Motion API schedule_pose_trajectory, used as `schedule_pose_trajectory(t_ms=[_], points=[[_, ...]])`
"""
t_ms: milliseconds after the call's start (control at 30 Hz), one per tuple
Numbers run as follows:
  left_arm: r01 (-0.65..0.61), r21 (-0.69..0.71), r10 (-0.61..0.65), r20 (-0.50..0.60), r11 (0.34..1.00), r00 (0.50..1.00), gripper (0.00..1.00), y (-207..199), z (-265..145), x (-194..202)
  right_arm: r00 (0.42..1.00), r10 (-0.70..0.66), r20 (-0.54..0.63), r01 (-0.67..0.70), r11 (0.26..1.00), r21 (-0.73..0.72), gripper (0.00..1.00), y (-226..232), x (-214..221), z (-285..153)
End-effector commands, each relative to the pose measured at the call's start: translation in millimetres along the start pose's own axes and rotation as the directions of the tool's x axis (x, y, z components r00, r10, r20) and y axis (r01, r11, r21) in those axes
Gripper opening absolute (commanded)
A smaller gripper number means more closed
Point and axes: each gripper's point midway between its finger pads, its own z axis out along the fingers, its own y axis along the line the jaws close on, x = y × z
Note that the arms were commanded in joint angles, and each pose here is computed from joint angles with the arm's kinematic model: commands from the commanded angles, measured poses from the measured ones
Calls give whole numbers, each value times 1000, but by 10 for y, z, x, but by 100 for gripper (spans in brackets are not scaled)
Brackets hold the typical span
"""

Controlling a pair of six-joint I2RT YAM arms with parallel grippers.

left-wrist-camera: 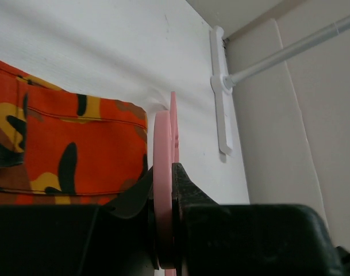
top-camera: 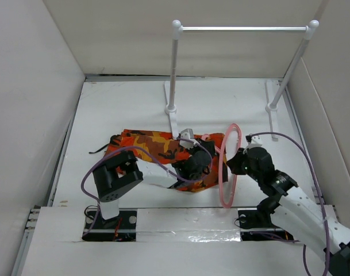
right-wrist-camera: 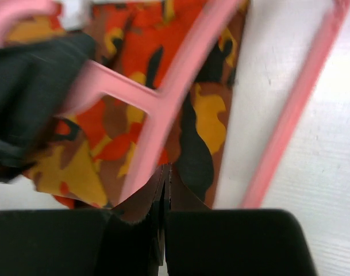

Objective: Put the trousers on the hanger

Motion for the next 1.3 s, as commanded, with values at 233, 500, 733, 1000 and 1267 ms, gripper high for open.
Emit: schedule_pose_trajectory(t_ms=[233,500,733,1000,1267], points=[[23,-36,-19,112,999,994,0,160,80,-204,994,96,51,-97,995,12,54,-107,74,386],[-10,-43,13,81,999,997,0,285,117,-92,997,76,-33,-75,996,46,53,-190,212,647],[-47,-74,53,82,996,995,0,455,119,-38,992,125,-15,-123,988,98,55,-274,226,720],[-103,-106,114,107,989,988,0,557,146,-48,987,112,-111,-106,992,63,54,-205,406,837],[-172,-181,202,159,968,966,0,807,134,-285,991,118,-64,-116,993,35,0,-191,312,697]])
